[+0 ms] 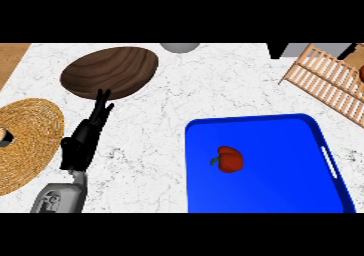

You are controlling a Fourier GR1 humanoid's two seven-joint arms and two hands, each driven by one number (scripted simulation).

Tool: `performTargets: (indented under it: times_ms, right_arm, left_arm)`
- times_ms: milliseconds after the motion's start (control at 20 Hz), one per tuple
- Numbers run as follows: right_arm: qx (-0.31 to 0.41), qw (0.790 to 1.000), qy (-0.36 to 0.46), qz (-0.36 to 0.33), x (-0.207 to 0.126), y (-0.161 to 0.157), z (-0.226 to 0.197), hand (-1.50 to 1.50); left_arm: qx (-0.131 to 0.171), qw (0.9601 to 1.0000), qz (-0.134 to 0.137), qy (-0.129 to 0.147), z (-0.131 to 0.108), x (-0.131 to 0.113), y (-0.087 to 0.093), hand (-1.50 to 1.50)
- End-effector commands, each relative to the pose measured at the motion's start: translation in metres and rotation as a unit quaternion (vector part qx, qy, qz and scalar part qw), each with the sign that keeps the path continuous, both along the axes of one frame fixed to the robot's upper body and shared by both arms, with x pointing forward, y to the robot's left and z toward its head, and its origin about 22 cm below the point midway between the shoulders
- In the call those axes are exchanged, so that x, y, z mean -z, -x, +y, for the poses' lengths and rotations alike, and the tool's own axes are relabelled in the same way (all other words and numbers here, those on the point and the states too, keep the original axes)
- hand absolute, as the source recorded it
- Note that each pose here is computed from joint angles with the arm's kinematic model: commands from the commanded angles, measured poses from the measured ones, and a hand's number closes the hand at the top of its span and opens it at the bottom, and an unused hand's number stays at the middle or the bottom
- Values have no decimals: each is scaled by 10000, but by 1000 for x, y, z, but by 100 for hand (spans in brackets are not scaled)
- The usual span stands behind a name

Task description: Pick the tomato from the tray and place it in the tiered shelf

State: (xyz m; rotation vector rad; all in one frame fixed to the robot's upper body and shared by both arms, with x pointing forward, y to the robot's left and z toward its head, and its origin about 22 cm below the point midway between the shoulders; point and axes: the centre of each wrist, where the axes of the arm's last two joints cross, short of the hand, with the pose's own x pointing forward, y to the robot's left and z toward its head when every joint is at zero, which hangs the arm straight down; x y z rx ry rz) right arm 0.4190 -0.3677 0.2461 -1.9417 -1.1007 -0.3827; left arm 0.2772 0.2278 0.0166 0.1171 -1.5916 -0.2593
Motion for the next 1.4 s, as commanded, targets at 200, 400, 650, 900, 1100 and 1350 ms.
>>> performTargets:
  times_ms: [200,400,650,900,1100,1350]
  right_arm:
    - [1143,9927,-319,220,14,11,-2,-150]
    - [843,9943,-518,-391,0,17,5,-150]
    - [427,9937,-630,-821,13,34,5,-150]
    - [40,9913,-904,-960,-20,36,7,-150]
    - [51,9873,-740,-1404,-26,54,7,-150]
    - [12,9586,-659,-2772,-87,73,7,-150]
  left_arm:
    - [7,10000,93,28,-5,7,-1,0]
    - [16,10000,53,-20,-12,-3,-8,0]
    - [6,9999,132,23,7,10,-12,0]
    - [-31,10000,64,28,-6,1,-3,0]
    - [76,9999,119,-42,-14,-4,4,0]
    - [-24,10000,34,-4,8,6,10,0]
